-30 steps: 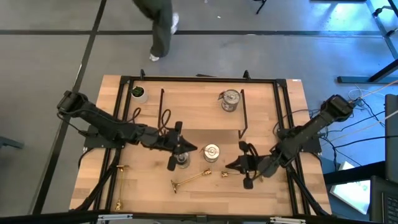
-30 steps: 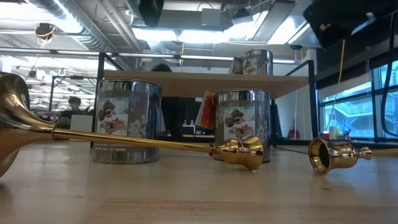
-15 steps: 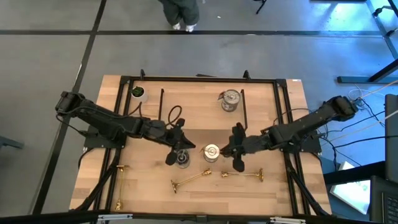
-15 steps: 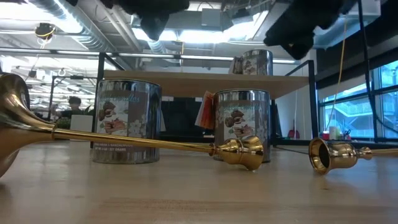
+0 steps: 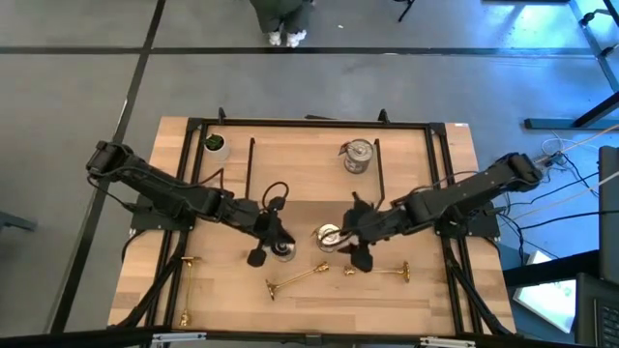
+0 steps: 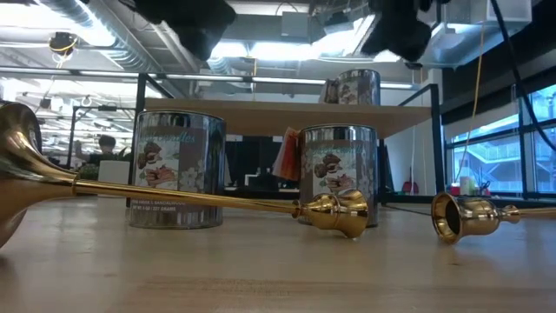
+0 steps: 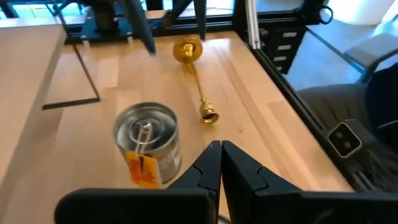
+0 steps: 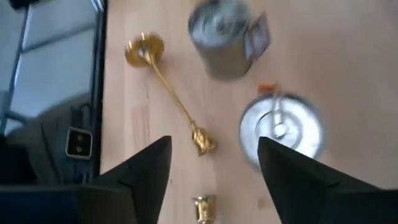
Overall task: Pick & Place candle stick holders
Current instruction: Put the right silver scented candle on the shelf
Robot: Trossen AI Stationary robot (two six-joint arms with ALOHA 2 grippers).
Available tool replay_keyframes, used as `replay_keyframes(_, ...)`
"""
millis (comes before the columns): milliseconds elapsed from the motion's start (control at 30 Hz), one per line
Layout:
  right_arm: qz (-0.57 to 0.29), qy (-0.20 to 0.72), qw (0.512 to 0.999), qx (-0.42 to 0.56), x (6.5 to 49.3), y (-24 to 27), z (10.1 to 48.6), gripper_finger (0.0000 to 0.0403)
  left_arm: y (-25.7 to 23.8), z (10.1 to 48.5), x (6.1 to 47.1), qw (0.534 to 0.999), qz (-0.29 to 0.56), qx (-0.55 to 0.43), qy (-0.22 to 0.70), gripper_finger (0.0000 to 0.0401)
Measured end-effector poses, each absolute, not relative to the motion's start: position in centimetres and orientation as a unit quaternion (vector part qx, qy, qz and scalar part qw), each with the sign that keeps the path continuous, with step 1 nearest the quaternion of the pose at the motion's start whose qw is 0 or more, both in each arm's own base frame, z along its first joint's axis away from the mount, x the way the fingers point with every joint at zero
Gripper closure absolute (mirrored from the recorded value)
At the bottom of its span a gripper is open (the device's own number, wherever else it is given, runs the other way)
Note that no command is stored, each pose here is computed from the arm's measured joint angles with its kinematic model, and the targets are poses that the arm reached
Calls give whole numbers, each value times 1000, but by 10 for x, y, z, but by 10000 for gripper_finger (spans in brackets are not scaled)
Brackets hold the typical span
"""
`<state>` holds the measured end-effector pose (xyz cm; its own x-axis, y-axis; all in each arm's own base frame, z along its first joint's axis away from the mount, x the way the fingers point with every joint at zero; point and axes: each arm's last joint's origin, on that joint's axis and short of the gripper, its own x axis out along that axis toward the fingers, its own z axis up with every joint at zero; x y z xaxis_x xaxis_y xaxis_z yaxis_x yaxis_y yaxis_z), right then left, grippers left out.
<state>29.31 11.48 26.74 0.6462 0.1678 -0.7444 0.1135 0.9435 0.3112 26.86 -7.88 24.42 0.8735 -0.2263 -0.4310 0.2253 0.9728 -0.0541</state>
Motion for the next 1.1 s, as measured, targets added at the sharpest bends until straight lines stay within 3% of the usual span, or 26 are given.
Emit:
replay_keyframes(233,-43,519,838,160,322,126,256,144,-91,243,264,963,-135,-1,232,395)
replay_keyframes(500,-113,546,816,150,355,136,255,144,-107,242,258,960,-152,14,234,395)
replay_keyframes(833,-254,524,774,247,359,132,246,123,-137,242,242,960,-161,42,226,395)
replay_keyframes(1100,-277,539,728,321,360,123,245,105,-164,245,235,965,-181,56,180,395)
